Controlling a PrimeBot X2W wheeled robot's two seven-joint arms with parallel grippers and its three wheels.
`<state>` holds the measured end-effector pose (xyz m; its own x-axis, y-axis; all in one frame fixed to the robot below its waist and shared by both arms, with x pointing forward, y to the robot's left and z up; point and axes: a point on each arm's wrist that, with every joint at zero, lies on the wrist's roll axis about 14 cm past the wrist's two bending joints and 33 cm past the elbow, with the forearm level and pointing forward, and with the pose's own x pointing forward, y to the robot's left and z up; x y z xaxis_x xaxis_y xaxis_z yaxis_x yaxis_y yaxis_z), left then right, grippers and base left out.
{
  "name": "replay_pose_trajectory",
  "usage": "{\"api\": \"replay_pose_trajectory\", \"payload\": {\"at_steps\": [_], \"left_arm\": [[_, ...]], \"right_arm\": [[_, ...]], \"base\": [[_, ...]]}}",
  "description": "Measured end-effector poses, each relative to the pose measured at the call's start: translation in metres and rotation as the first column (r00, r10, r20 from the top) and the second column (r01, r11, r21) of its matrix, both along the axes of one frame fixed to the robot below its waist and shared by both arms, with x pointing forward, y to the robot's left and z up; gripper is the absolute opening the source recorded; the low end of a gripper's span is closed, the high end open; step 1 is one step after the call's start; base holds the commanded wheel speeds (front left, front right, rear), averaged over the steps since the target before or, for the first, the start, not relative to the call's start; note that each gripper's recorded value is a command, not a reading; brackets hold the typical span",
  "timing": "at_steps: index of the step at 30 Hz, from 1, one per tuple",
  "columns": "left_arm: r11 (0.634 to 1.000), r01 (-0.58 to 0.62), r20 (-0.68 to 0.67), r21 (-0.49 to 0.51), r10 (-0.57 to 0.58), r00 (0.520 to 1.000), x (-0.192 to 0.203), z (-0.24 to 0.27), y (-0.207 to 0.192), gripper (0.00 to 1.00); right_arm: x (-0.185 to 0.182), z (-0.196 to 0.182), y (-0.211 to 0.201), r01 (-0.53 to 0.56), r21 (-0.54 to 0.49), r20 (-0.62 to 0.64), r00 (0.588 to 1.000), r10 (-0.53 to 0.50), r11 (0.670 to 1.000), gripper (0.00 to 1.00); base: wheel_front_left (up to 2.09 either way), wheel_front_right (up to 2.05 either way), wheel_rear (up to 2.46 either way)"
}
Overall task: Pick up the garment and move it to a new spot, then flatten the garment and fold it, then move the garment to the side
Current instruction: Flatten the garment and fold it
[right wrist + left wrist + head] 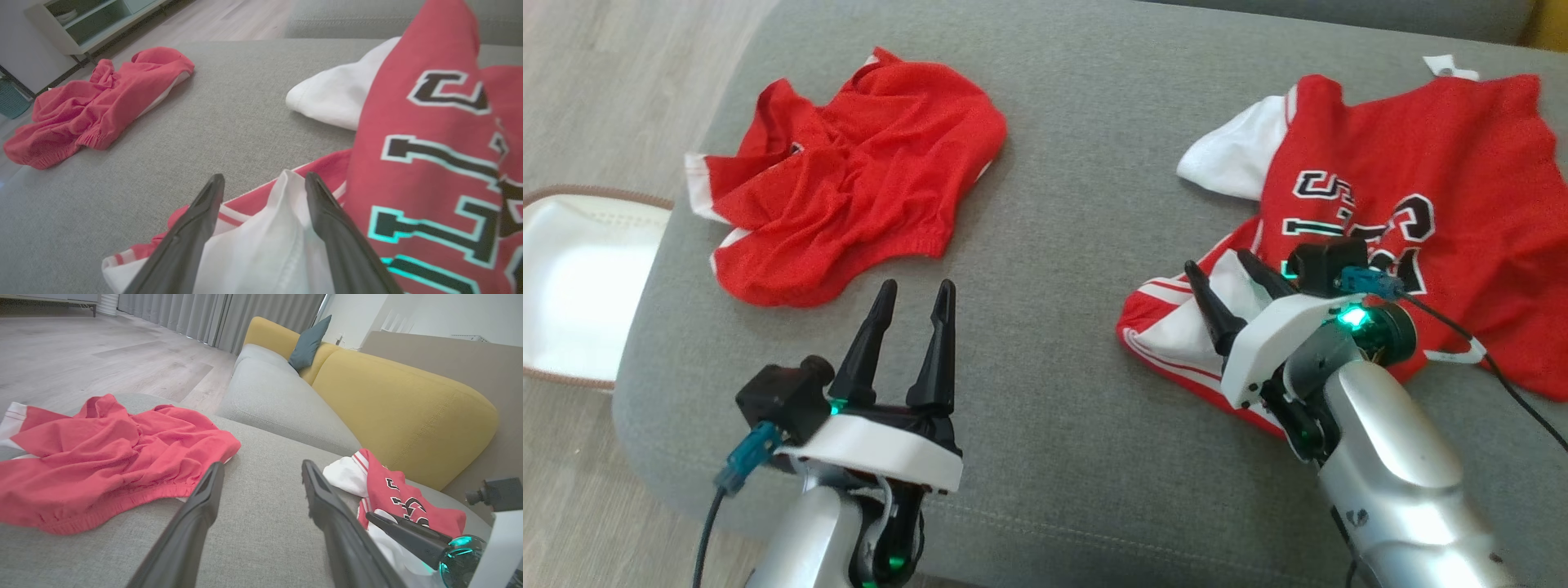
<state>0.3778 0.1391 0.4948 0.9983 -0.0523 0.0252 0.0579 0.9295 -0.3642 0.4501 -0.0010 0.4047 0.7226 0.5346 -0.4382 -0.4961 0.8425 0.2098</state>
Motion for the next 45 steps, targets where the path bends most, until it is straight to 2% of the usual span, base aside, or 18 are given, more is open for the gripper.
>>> {"api": "replay_pose_trajectory", "payload": {"at_steps": [1,4,10,15,19,23,26,28,30,35,38,39,40,45], "left_arm": [[1.000,0.000,0.000,0.000,0.000,1.000,0.000,0.000,0.000,1.00],[1.000,-0.008,-0.001,0.001,0.008,1.000,-0.001,0.000,0.003,1.00],[1.000,0.002,0.008,0.000,-0.002,1.000,0.000,0.002,-0.001,1.00],[1.000,0.013,0.018,0.001,-0.013,1.000,0.000,0.006,-0.004,1.00],[1.000,0.014,0.025,0.001,-0.014,1.000,0.000,0.008,-0.005,1.00],[1.000,0.012,0.036,0.001,-0.012,0.999,-0.002,0.012,-0.004,1.00],[1.000,0.006,0.043,0.001,-0.006,0.999,-0.003,0.014,-0.002,1.00],[1.000,0.004,0.046,0.001,-0.004,0.999,-0.003,0.015,-0.001,1.00],[1.000,0.002,0.047,0.001,-0.002,0.999,-0.003,0.016,-0.001,1.00],[1.000,-0.001,0.046,-0.001,0.001,0.999,-0.003,0.016,-0.001,1.00],[1.000,0.001,0.047,-0.002,-0.001,0.999,-0.003,0.016,-0.002,1.00],[1.000,0.002,0.047,-0.002,-0.002,0.999,-0.003,0.016,-0.002,1.00],[1.000,0.002,0.048,-0.002,-0.002,0.999,-0.003,0.016,-0.002,1.00],[1.000,0.009,0.053,-0.003,-0.008,0.999,-0.002,0.018,-0.004,1.00]], "right_arm": [[0.000,0.000,0.000,0.000,0.000,0.000,1.000,0.000,1.000,0.00],[-0.001,-0.005,0.003,-0.008,-0.005,-0.019,1.000,0.008,1.000,0.00],[0.007,0.011,0.001,0.037,0.076,0.019,0.999,-0.039,0.996,0.00],[0.037,0.060,0.000,0.063,0.163,0.160,0.983,-0.089,0.985,0.00],[0.068,0.127,0.000,0.060,0.259,0.341,0.928,-0.149,0.964,0.00],[0.083,0.199,-0.002,0.018,0.345,0.523,0.827,-0.208,0.938,0.00],[0.072,0.232,0.018,-0.076,0.348,0.607,0.778,-0.163,0.934,0.00],[0.054,0.228,0.045,-0.162,0.308,0.619,0.782,-0.068,0.938,0.00],[0.029,0.206,0.073,-0.244,0.260,0.590,0.806,0.046,0.934,0.00],[-0.035,0.114,0.105,-0.355,0.164,0.403,0.876,0.266,0.920,0.00],[-0.065,0.074,0.110,-0.405,0.106,0.311,0.881,0.357,0.908,0.00],[-0.071,0.067,0.111,-0.420,0.089,0.297,0.877,0.378,0.903,0.33],[-0.075,0.062,0.112,-0.432,0.076,0.288,0.872,0.396,0.899,1.00],[-0.089,0.060,0.116,-0.459,0.093,0.278,0.864,0.419,0.884,1.00]], "base": [[0.00,0.00,0.00],[0.00,0.00,0.00],[0.00,0.00,0.00],[0.00,0.00,0.00],[0.00,0.00,0.00],[0.00,0.00,0.00],[0.00,0.00,0.00],[0.00,0.00,0.00],[0.00,0.00,0.00],[0.00,0.00,0.00],[0.00,0.00,0.00],[0.00,0.00,0.00],[0.00,0.00,0.00],[0.00,0.00,0.00]]}}
